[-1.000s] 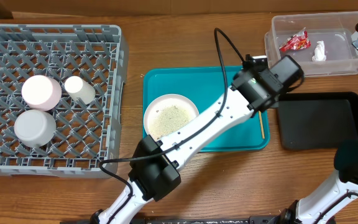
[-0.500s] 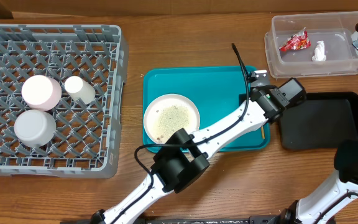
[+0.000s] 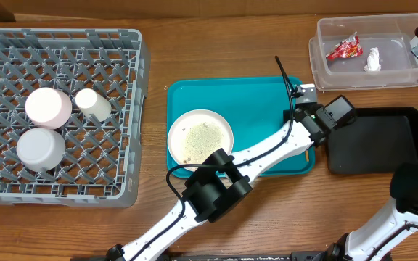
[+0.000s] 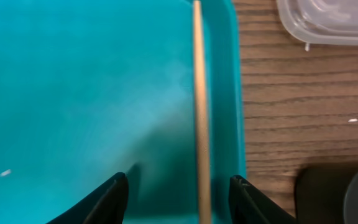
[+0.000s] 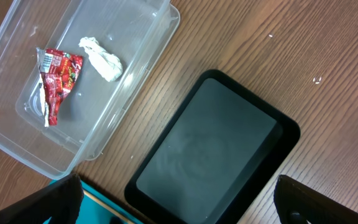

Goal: Sort waste into correct bins and load items into the dishwasher
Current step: 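Grasp the second wooden chopstick with the left gripper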

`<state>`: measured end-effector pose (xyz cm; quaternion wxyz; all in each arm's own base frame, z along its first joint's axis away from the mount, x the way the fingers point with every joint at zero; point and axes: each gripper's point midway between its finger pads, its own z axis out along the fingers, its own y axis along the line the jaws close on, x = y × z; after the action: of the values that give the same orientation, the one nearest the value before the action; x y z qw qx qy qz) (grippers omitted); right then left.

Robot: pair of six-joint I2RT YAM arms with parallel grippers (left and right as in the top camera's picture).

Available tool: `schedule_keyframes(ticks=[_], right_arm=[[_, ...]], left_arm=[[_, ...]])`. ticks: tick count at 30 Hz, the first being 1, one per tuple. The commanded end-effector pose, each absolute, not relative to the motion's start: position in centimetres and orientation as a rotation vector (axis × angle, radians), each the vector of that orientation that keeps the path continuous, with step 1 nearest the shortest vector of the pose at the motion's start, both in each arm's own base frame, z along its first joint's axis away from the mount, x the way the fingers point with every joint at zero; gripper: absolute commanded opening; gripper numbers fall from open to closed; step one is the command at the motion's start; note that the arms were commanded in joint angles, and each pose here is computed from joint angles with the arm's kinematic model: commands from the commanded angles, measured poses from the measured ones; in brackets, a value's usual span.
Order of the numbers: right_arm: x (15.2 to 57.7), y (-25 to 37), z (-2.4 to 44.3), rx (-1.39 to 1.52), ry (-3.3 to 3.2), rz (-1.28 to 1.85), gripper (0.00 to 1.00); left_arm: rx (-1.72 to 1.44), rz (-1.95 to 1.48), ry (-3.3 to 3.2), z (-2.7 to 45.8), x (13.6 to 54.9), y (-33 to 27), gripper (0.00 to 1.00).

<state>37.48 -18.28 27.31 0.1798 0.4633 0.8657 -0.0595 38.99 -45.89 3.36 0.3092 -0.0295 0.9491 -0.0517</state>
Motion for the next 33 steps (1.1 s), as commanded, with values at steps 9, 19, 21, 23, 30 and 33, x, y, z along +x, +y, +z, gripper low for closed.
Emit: schedule_keyframes(ticks=[9,19,21,23,30,33], right_arm=[[37.4,-18.3,29.1,1.293,2.393,-0.167,1.00],[37.4,-18.3,29.1,1.294,2.393,-0.167,1.00],[37.4,-18.3,29.1,1.294,2.393,-0.167,1.00],[37.4,-18.3,29.1,1.294,2.393,-0.167,1.00],[37.4,-18.3,29.1,1.293,2.393,-0.167,1.00],[37.4,-18.3,29.1,1.294,2.393,-0.167,1.00]], left_arm=[[0.032,-0.004,2.404,3.3,39.2,-45.9,0.53],[0.026,0.011,2.419,3.0,39.0,-45.5,0.53],[0.029,-0.001,2.426,3.0,38.9,-45.7,0.53],[0.030,-0.011,2.434,2.9,38.9,-45.8,0.53],[0.037,-0.010,2.461,1.2,38.7,-45.9,0.54],[0.046,-0.030,2.484,0.1,38.5,-46.3,0.56]])
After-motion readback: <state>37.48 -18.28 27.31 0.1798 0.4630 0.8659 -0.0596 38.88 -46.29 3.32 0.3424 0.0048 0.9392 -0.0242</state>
